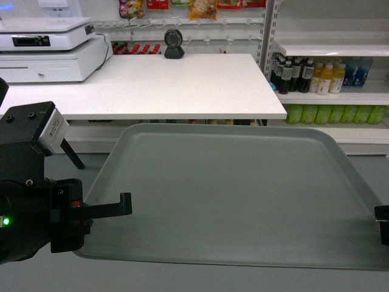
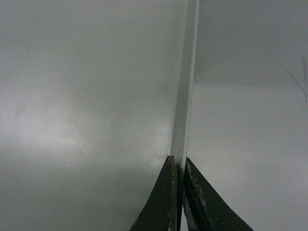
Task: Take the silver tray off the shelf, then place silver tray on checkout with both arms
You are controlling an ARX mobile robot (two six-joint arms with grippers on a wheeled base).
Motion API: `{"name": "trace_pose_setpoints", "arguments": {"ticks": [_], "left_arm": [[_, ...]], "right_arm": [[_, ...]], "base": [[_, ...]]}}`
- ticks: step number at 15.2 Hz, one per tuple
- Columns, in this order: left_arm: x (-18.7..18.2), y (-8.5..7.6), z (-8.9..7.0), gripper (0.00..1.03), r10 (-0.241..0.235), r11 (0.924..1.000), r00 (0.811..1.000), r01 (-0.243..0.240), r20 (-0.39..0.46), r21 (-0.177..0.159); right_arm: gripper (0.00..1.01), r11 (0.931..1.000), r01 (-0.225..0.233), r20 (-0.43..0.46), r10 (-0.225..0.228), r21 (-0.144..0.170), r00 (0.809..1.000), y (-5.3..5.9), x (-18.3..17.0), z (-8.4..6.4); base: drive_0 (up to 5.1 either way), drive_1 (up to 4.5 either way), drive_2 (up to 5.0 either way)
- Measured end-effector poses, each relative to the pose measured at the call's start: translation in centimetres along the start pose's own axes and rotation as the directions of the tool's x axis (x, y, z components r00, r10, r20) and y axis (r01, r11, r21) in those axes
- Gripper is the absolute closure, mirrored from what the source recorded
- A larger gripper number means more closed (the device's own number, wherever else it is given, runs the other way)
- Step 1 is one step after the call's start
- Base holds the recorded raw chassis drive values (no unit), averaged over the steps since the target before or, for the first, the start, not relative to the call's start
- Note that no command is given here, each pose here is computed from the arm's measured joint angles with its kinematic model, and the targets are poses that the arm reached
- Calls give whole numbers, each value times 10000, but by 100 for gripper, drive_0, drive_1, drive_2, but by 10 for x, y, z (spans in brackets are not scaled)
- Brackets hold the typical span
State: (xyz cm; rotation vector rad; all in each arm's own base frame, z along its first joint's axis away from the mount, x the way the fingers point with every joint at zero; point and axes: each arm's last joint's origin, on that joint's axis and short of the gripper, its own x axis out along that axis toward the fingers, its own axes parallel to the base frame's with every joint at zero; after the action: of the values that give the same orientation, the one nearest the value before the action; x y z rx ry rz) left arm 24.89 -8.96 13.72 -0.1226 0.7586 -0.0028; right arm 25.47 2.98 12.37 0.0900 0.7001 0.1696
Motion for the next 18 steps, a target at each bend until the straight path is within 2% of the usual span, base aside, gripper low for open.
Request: {"name": "trace_pose_setpoints", "arguments": {"ticks": [6, 8, 10, 18], "left_arm": [[0, 0, 0, 101, 13, 10000, 10000, -13, -3, 2], [1, 3, 0, 101, 85, 10000, 10000, -85, -46, -14], [0, 1, 0, 101, 33, 10000, 10000, -33, -17, 23], [0, 1, 0, 101, 27, 10000, 10000, -27, 20, 15]], "right_arm": [[99, 10000, -4, 15, 4, 0, 10000, 0, 0, 0], [99, 9999, -142, 30, 142, -11, 9999, 3, 0, 0], [99, 10000, -25, -37, 25, 39, 10000, 1, 0, -1], [99, 10000, -23, 9, 23, 33, 10000, 1, 0, 0]], "base": [[-496, 246, 246], [0, 0, 0], [0, 0, 0], [12, 441, -416]]}}
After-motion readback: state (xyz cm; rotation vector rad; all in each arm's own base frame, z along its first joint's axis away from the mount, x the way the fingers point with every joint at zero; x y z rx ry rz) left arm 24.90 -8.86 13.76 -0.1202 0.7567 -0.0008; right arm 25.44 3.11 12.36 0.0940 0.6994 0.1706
